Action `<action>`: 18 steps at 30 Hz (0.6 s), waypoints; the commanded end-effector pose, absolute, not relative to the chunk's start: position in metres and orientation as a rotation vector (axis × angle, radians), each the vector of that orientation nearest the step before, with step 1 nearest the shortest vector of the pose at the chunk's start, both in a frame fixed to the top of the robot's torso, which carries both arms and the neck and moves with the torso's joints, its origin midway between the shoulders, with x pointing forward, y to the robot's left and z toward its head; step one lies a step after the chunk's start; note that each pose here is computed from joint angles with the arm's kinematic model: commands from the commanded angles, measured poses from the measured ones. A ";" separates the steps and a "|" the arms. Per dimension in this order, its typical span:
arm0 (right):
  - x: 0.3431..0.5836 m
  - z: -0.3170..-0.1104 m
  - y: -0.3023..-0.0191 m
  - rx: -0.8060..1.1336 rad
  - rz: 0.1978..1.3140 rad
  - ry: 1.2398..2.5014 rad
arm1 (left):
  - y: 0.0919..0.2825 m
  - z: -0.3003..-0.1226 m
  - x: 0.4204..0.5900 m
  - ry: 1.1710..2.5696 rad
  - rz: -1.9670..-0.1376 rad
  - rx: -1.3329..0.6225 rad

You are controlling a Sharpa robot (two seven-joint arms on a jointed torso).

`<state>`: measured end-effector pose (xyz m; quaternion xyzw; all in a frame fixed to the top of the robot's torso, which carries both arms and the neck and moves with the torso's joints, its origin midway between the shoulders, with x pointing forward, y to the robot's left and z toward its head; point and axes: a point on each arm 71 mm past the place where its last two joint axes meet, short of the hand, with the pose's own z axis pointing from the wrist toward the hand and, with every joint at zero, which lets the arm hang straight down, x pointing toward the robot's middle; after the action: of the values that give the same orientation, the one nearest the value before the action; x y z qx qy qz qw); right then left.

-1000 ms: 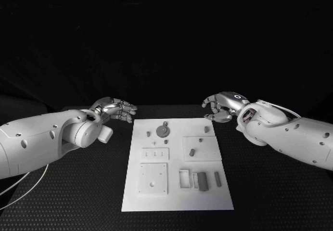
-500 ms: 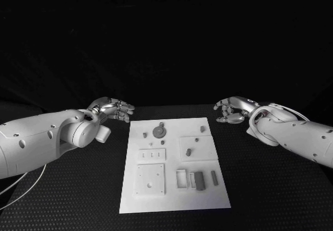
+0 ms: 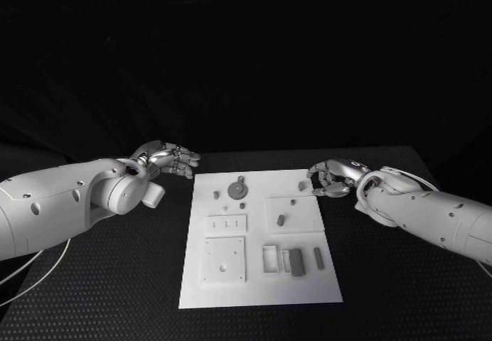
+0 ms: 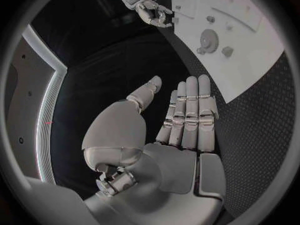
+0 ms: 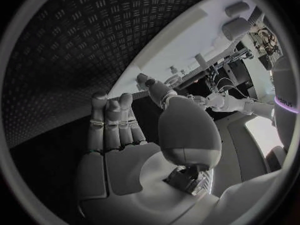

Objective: Assemble the parts on the task board

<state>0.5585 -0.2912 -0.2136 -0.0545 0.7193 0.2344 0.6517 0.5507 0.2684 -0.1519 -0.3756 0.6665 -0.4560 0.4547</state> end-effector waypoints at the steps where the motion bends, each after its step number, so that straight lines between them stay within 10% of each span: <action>1: 0.558 -0.214 -0.288 -0.172 0.526 1.614 | 0.266 -0.151 0.550 1.654 -1.144 -0.909; 18: 0.560 -0.220 -0.278 -0.172 0.540 1.630 | 0.264 -0.152 0.549 1.660 -1.150 -0.907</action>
<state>0.5603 -0.2789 -0.2195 -0.0691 0.7183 0.2363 0.6507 0.5499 0.2663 -0.1521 -0.3735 0.6683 -0.4582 0.4516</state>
